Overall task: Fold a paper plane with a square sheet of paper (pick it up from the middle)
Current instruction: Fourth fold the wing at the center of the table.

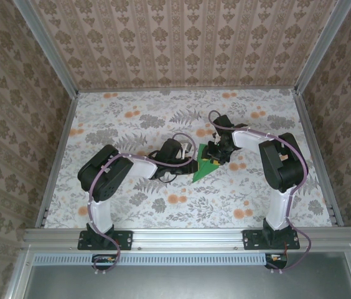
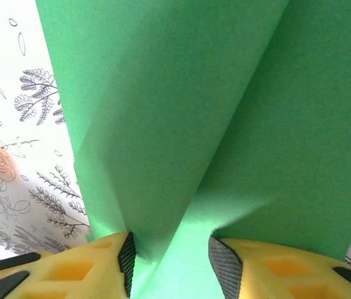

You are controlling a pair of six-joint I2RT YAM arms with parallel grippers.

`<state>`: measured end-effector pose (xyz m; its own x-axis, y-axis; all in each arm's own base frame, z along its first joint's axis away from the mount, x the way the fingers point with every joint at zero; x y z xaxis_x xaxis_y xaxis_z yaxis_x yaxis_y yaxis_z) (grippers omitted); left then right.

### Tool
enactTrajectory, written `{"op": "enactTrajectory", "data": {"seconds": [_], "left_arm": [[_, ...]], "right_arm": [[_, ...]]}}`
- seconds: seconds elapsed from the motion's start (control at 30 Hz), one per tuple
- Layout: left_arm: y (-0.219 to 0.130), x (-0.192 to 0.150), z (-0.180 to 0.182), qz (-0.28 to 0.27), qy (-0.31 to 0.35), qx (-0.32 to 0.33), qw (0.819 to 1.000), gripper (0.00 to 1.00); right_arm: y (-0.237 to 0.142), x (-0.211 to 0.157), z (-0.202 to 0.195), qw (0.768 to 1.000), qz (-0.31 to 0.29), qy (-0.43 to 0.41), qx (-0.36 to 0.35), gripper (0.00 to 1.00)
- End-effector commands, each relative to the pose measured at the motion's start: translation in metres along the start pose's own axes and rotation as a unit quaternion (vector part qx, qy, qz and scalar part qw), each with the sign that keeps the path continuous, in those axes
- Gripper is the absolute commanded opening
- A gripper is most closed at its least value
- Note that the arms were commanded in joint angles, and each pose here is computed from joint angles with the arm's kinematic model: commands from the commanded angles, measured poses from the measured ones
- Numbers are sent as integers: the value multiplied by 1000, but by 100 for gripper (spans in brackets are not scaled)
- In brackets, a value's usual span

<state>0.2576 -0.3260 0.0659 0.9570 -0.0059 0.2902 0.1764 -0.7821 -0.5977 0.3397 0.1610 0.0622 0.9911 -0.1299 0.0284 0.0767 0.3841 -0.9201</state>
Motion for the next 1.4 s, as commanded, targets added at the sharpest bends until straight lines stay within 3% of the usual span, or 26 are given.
{"op": "enactTrajectory", "data": {"seconds": [0.0,0.4,0.67,1.37], "left_arm": [[-5,5,-4,-10,12,12,1000,16],[-24,13,-31,-38,43,-30,998,17],[-16,4,-38,-20,53,-39,998,18],[2,-4,-12,12,38,33,999,16]], "right_arm": [[53,-36,-60,987,76,33,-138,47],[61,-38,-66,984,82,43,-152,47],[64,-40,-69,982,86,50,-160,47],[66,-41,-71,981,90,52,-165,48]]}}
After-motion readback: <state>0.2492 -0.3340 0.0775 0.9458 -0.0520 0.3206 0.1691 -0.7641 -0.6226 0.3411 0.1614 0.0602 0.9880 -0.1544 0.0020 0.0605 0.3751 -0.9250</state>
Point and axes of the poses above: each hand's point on the last joint's axis, 136 mm out from that joint toward the fingers, its own y axis out along the fingers, its own z axis along the line the jaws close on, x = y × z, the point moved 6 cm from there along -y, back along the fingers, and after that the axes turned 6 degrees about -y, right-handed, at the moved point
